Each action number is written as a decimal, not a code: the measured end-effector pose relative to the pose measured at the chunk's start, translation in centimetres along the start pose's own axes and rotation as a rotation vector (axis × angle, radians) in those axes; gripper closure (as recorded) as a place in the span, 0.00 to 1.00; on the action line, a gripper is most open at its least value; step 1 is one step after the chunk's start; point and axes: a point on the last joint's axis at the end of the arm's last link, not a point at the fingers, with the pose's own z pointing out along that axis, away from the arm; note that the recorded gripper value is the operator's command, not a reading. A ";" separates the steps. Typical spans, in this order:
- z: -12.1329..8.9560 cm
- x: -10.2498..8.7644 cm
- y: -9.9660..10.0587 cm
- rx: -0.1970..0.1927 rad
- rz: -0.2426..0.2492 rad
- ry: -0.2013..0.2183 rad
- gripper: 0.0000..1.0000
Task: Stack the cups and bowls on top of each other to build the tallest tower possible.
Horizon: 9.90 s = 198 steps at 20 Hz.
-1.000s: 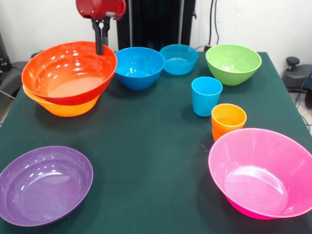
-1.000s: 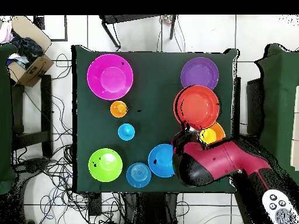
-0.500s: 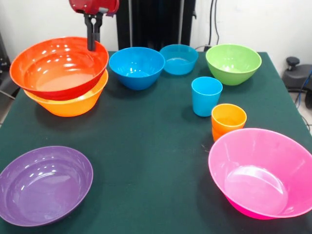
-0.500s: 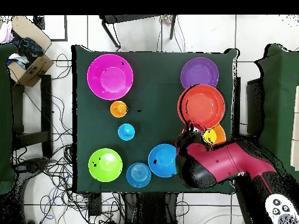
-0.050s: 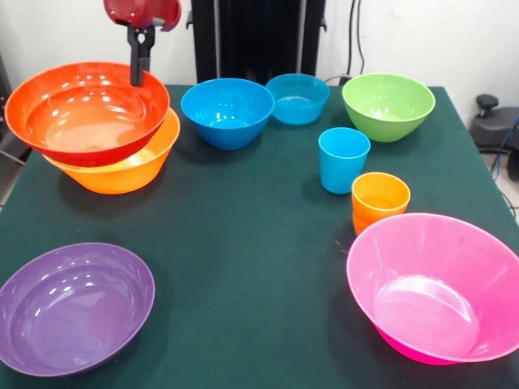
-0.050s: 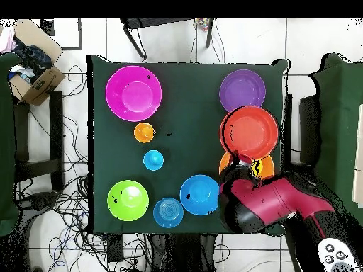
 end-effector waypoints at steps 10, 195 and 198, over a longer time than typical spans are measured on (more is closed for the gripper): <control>0.1 1.7 1.3 -0.010 -0.033 0.048 1.00; 2.0 10.3 9.0 -0.068 0.246 -0.058 0.00; 2.1 11.0 9.3 -0.070 0.268 -0.060 0.00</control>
